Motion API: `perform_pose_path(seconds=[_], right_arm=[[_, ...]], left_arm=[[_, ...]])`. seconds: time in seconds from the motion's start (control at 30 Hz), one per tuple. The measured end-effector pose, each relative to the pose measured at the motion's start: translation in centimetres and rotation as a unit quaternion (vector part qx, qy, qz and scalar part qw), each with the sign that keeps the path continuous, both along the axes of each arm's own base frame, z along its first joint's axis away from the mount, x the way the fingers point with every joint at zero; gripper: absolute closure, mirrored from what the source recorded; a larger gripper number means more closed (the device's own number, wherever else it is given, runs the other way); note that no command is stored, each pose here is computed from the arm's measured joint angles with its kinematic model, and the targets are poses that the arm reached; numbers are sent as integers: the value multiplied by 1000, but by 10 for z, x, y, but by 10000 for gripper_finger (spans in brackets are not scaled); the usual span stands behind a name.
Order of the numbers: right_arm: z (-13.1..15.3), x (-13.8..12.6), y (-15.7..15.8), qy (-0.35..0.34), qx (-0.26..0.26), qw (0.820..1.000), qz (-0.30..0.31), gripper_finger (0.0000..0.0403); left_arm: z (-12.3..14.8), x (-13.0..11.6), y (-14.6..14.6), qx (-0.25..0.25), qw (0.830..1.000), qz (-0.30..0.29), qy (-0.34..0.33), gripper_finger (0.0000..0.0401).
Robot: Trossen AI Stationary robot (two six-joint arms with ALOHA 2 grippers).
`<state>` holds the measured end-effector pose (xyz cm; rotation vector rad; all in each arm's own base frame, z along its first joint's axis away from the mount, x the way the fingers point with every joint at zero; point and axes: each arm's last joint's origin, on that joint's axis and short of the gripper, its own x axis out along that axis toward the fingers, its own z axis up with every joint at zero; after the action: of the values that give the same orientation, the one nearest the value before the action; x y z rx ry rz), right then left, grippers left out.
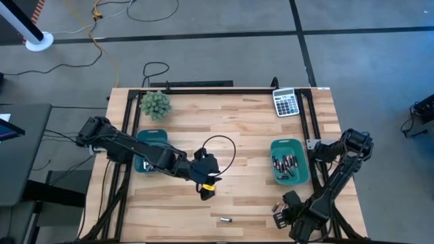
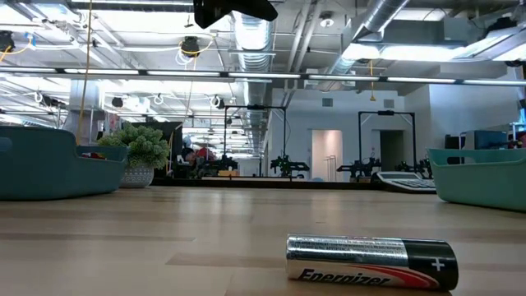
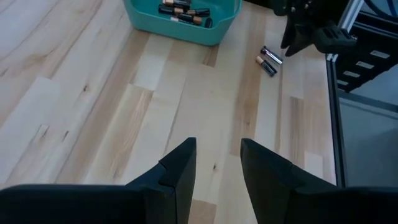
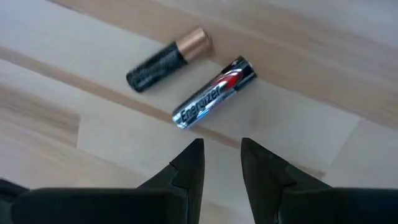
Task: Sort batteries
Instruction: Put the silver battery into the blue bin
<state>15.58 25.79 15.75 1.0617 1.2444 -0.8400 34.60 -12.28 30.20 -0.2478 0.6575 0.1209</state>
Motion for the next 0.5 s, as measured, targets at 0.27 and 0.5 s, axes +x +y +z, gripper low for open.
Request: perform_pose_path(seconds=[0.27,0.5], right_arm=[[0,8,-4,-6,4,1000,-15,282],[1,14,-7,-8,6,1000,-28,282]], left_arm=[[0,0,0,6,1000,-2,0,278],[0,0,0,10,1000,-3,0,278]])
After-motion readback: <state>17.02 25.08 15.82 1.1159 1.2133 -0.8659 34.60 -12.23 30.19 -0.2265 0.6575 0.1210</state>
